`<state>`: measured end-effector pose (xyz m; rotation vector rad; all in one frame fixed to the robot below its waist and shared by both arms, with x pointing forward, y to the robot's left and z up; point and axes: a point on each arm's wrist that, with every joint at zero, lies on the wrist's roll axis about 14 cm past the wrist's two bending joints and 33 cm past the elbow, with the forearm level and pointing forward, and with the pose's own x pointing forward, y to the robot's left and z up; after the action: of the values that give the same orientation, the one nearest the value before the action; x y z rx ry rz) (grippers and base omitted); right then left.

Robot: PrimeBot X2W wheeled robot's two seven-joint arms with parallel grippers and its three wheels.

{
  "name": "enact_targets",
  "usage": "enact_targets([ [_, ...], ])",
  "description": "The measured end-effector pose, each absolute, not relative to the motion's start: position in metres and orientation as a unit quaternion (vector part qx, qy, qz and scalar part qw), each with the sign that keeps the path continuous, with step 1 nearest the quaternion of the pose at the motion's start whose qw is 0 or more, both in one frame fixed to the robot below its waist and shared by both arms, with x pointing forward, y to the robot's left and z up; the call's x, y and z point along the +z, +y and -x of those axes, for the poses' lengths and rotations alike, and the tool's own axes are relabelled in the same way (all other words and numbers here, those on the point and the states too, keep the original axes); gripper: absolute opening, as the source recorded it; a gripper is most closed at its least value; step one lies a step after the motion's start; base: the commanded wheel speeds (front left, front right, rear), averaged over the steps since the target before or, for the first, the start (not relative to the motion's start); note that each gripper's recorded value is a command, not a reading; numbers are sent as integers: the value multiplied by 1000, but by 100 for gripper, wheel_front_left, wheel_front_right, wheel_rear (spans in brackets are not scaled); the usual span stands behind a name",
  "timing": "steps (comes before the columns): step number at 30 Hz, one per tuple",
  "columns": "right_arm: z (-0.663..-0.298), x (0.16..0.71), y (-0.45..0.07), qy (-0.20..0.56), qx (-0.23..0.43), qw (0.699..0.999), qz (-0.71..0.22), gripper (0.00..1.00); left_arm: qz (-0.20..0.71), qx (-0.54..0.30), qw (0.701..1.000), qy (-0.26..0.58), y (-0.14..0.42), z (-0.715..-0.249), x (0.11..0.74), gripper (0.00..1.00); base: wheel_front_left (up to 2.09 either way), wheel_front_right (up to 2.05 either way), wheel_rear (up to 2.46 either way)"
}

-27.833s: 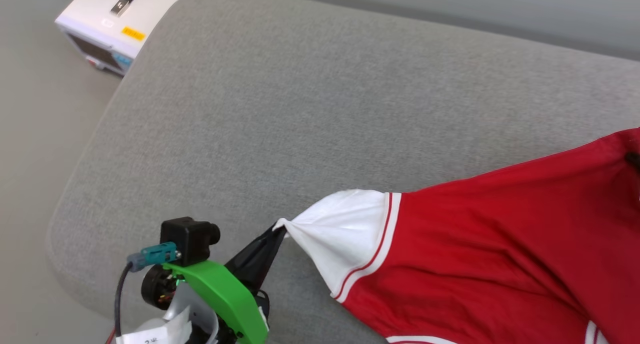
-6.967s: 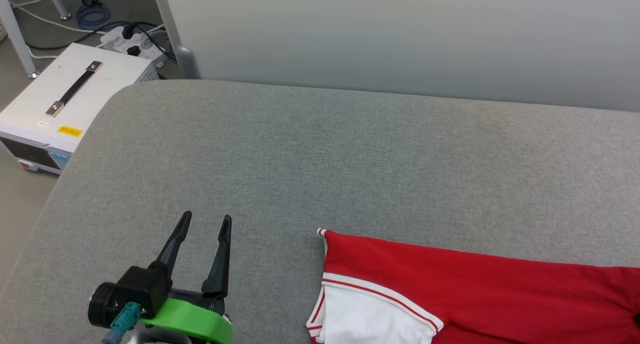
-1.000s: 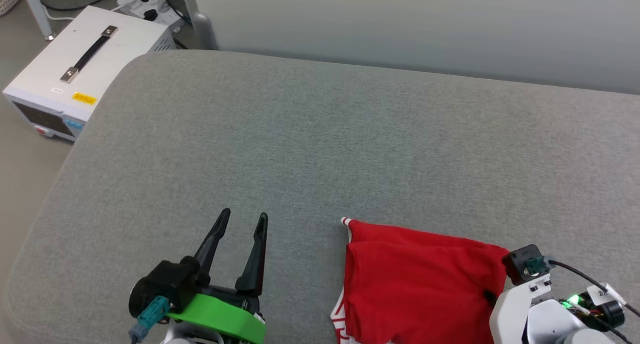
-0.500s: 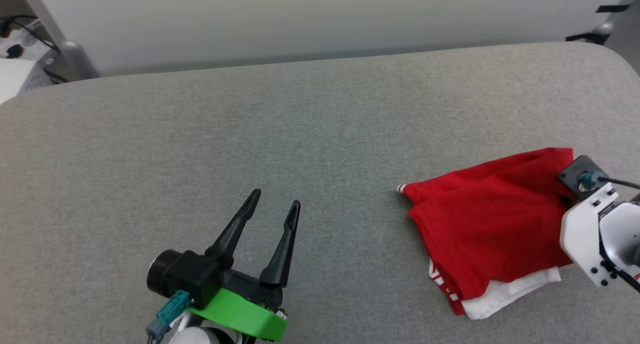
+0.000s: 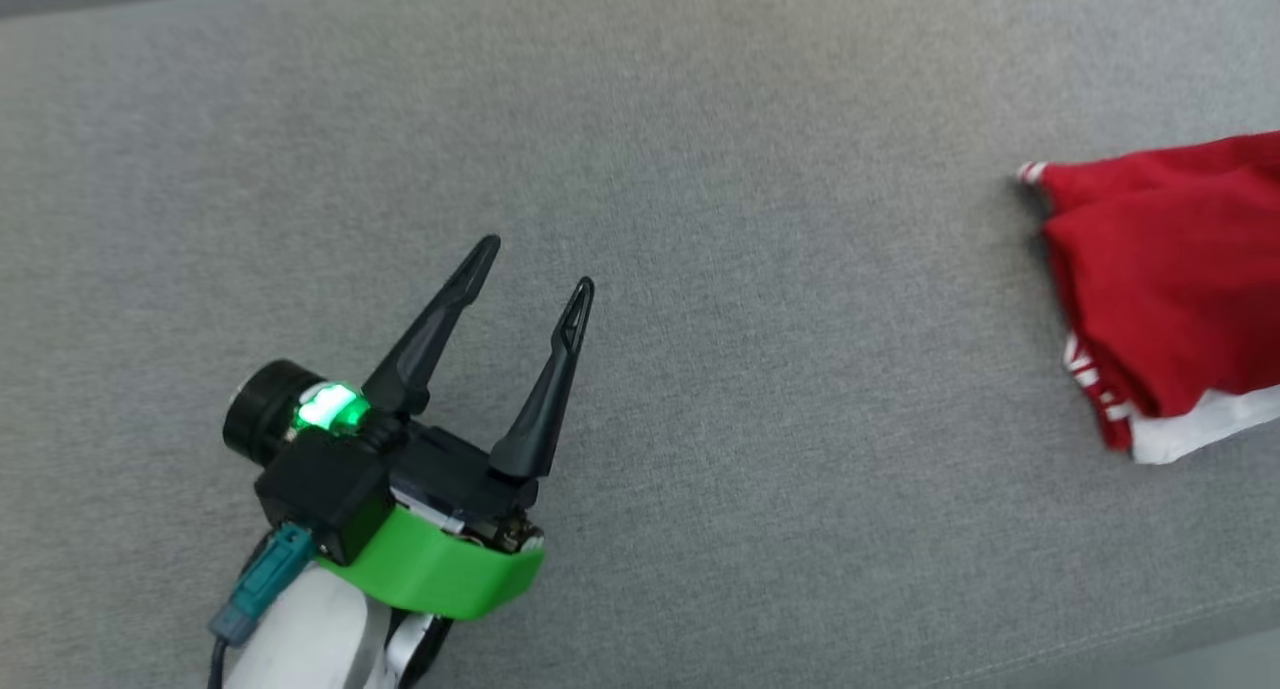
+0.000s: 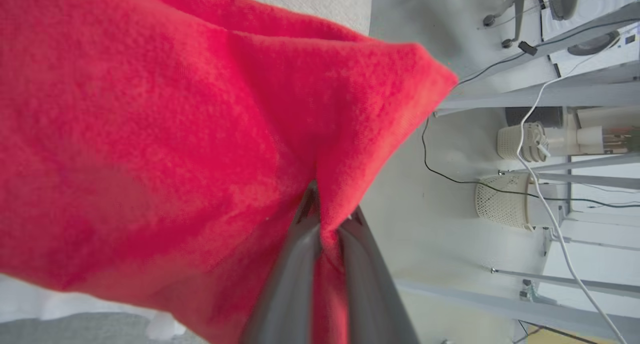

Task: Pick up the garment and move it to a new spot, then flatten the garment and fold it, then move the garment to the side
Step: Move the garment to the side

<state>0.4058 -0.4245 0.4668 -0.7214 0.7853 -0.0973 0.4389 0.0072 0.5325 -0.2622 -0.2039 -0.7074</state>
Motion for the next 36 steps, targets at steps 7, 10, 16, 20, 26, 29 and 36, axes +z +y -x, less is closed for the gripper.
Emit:
enact_targets([
  [7,-395,452,-498,418,-128,823,362,0,138,-348,922,-96,8,-465,515,100,0,0,0],
  [10,-401,451,-517,415,-154,817,368,0,140,-347,923,-85,10,-473,503,100,0,0,0],
  [16,-416,423,-518,418,-154,819,362,0,143,-332,930,-64,19,-483,480,100,0,0,0],
  [20,-423,410,-517,422,-153,818,360,0,139,-325,934,-56,25,-485,471,100,0,0,0],
  [26,-427,406,-516,414,-158,825,350,100,133,-317,937,-55,30,-483,472,100,0,0,0],
  [29,-426,413,-517,405,-160,828,354,100,131,-315,938,-60,31,-481,477,100,0,0,0],
  [36,-441,449,-509,336,-161,859,350,100,139,-292,944,-65,39,-476,490,100,0,0,0],
])
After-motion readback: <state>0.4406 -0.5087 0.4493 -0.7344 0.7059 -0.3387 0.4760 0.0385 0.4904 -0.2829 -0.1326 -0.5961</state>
